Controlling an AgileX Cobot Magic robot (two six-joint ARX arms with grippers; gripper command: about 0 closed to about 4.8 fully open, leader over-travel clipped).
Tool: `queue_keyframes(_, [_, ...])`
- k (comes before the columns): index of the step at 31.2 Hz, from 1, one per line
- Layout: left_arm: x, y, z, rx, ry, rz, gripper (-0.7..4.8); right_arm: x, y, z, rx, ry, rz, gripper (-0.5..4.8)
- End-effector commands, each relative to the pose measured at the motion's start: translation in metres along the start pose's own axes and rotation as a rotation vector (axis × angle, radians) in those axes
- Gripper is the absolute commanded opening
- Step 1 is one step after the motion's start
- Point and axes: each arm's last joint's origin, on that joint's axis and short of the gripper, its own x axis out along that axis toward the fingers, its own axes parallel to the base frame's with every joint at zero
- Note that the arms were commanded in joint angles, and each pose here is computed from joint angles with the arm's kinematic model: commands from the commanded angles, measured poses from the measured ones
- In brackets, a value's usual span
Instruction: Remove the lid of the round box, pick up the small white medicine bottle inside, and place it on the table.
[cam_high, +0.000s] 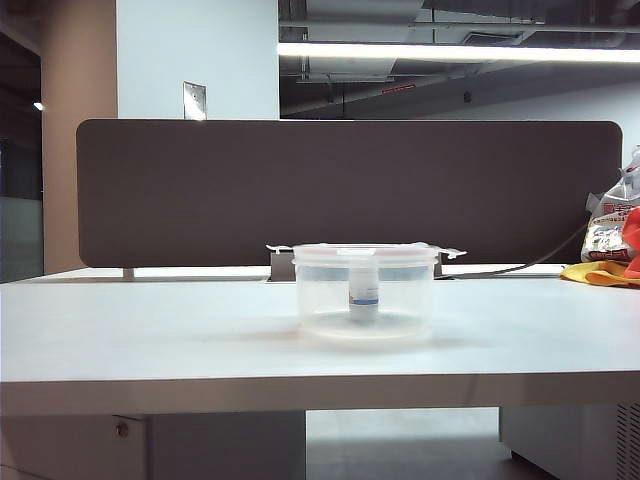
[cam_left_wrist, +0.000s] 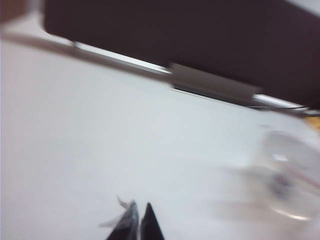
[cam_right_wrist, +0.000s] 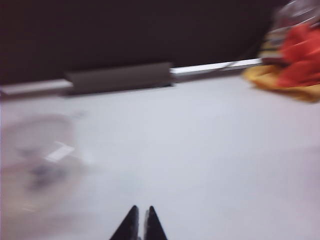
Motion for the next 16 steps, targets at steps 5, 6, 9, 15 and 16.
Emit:
queue_keyframes(5, [-0.007, -0.012, 0.022, -0.052, 0.008, -0.074, -0.05, -0.003, 0.008, 0.022, 0.089, -0.114, 0.135, 0.27])
queue_keyframes(6, [-0.008, -0.014, 0.026, -0.034, -0.009, -0.063, -0.05, -0.005, 0.009, 0.027, 0.087, -0.122, 0.130, 0.27])
queue_keyframes(9, [-0.011, -0.020, 0.043, 0.033, -0.065, -0.060, -0.05, -0.011, 0.013, 0.049, 0.084, -0.154, 0.090, 0.27])
queue_keyframes(15, [-0.008, -0.029, 0.068, 0.067, -0.058, -0.062, -0.05, -0.012, 0.021, 0.088, 0.042, -0.182, 0.076, 0.27])
queue_keyframes(16, [-0.006, -0.030, 0.072, 0.065, -0.048, -0.065, -0.05, -0.010, 0.022, 0.094, 0.043, -0.173, 0.074, 0.27])
